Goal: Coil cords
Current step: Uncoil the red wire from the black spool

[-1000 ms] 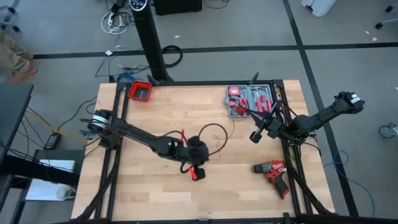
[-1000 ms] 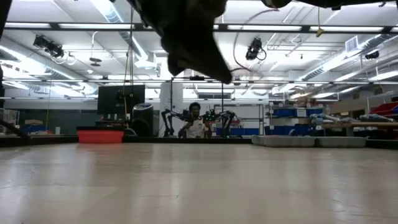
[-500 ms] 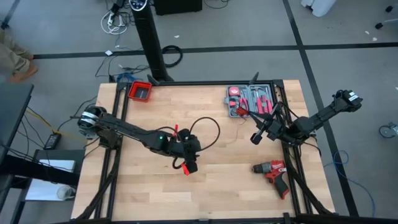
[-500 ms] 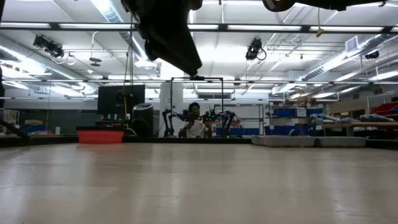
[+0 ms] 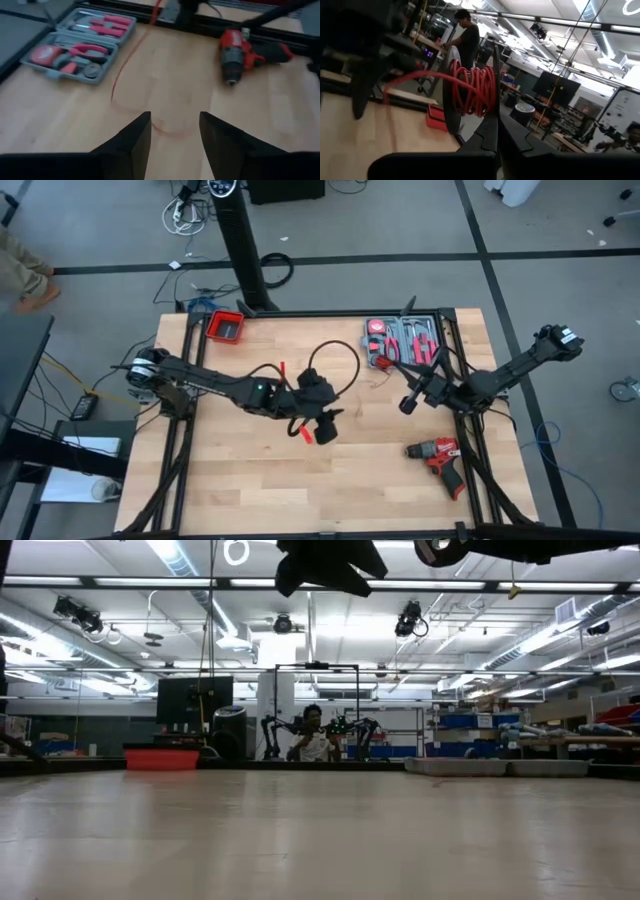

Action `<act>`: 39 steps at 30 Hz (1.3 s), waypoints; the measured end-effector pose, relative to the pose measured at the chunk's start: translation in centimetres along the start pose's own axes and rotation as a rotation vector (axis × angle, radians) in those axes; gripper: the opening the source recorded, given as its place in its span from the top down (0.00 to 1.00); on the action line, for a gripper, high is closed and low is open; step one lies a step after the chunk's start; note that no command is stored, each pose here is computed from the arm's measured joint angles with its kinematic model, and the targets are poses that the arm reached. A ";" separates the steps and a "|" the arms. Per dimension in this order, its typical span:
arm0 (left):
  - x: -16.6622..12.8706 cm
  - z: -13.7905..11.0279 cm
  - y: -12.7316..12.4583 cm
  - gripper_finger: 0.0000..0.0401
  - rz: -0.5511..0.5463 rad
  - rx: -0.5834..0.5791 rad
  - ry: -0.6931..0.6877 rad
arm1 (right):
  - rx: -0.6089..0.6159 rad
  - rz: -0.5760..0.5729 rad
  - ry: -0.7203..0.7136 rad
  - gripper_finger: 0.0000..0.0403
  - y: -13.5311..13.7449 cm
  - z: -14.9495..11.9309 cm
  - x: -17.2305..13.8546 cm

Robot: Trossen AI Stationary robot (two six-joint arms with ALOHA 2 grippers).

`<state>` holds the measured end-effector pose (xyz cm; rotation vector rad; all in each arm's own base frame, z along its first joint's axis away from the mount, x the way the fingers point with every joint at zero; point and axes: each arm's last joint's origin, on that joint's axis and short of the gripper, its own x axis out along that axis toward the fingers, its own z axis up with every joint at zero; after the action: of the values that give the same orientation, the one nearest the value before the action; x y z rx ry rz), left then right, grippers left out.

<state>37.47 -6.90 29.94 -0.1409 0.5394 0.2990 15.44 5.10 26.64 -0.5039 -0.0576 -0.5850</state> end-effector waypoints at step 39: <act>0.2 2.5 0.8 0.57 0.076 0.126 -0.203 | -0.014 -0.003 0.055 1.00 2.4 -1.9 2.3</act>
<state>38.58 -5.55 31.95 0.0319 0.3613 0.3484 18.45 4.74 24.35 -0.5006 -0.0018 -0.6028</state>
